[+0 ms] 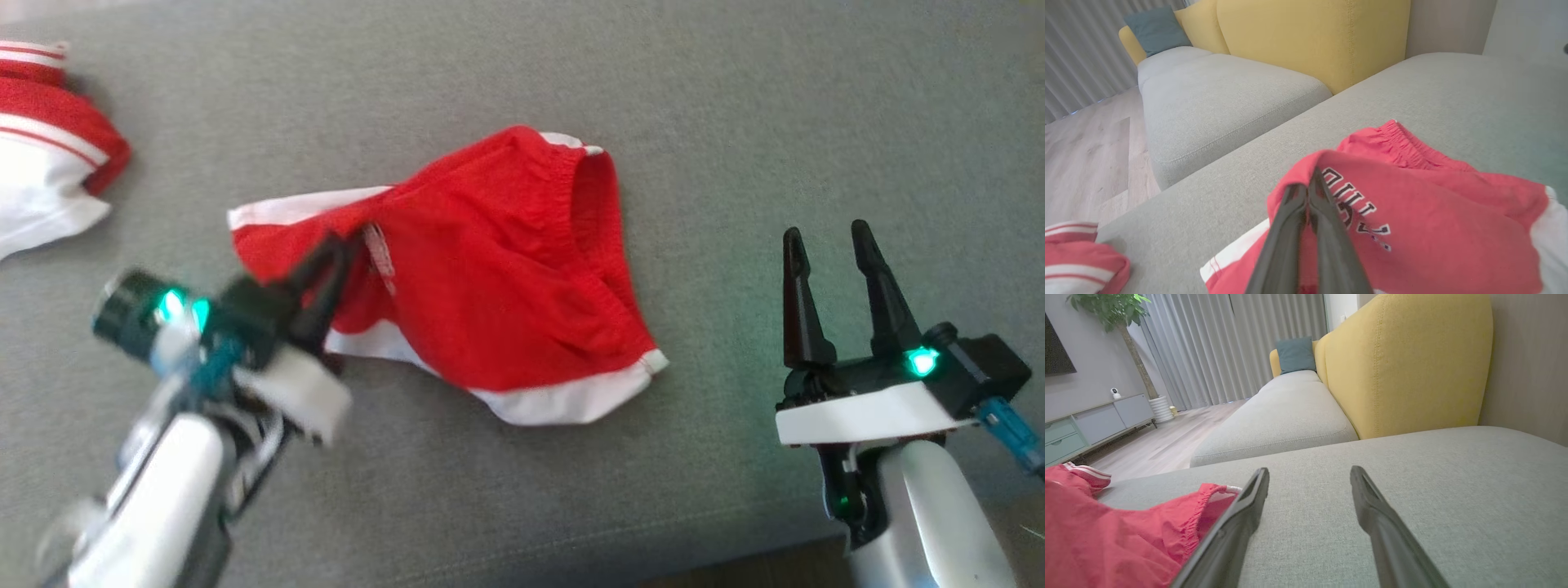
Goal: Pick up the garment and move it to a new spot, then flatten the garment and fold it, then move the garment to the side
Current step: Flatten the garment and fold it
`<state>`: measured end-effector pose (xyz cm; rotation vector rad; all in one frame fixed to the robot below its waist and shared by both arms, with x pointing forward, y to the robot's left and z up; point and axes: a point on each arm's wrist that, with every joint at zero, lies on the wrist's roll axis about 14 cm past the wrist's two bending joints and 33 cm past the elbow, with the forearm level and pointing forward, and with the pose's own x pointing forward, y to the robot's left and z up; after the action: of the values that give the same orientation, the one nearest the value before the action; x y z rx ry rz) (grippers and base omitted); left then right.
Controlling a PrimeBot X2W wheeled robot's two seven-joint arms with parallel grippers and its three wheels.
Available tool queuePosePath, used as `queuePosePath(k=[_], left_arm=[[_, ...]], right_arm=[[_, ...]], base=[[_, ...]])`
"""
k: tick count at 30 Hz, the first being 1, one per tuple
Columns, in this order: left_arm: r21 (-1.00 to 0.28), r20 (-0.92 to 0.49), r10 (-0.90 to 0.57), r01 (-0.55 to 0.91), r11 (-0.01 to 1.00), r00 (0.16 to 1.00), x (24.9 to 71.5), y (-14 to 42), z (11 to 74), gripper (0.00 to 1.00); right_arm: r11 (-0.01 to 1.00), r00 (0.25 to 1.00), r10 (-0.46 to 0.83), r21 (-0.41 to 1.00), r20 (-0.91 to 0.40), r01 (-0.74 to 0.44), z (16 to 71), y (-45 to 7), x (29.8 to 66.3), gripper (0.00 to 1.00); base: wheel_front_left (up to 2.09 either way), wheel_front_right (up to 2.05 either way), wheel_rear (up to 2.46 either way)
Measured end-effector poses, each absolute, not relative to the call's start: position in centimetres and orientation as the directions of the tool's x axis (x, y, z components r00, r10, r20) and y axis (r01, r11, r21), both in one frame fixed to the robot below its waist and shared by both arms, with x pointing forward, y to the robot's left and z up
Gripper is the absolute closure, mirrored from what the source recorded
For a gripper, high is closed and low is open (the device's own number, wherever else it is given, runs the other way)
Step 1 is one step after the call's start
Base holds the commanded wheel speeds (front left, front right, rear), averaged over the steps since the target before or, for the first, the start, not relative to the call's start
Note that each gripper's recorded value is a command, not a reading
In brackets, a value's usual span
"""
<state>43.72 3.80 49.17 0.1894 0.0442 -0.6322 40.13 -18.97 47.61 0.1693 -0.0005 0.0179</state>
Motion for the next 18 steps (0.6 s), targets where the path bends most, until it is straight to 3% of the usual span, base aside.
queuePosePath(k=[10,11,12,13,18], left_arm=[[0.185,-0.18,-0.561,0.588,0.788,0.808,51.0,1.5,44.1,1.0],[0.176,-0.176,-0.554,0.58,0.796,0.814,51.4,1.2,43.8,0.87],[0.169,-0.171,-0.552,0.576,0.8,0.816,51.7,0.8,43.5,0.55],[0.162,-0.167,-0.551,0.575,0.802,0.817,51.9,0.5,43.1,0.0],[0.132,-0.144,-0.542,0.559,0.819,0.828,51.7,0.2,42.5,0.0]], right_arm=[[0.987,0.998,-0.044,0.149,-0.052,0.052,45.9,-21.2,40.0,0.0],[0.987,0.997,-0.05,0.15,-0.051,0.057,45.9,-21.3,40.1,0.0],[0.987,0.997,-0.053,0.148,-0.051,0.06,45.9,-21.5,40.2,0.0],[0.987,0.997,-0.056,0.146,-0.053,0.063,45.8,-21.6,40.2,0.0],[0.987,0.997,-0.057,0.146,-0.053,0.065,45.7,-21.7,40.5,0.0]], base=[[0.0,0.0,0.0],[0.0,0.0,0.0],[0.0,0.0,0.0],[0.0,0.0,0.0],[0.0,0.0,0.0]])
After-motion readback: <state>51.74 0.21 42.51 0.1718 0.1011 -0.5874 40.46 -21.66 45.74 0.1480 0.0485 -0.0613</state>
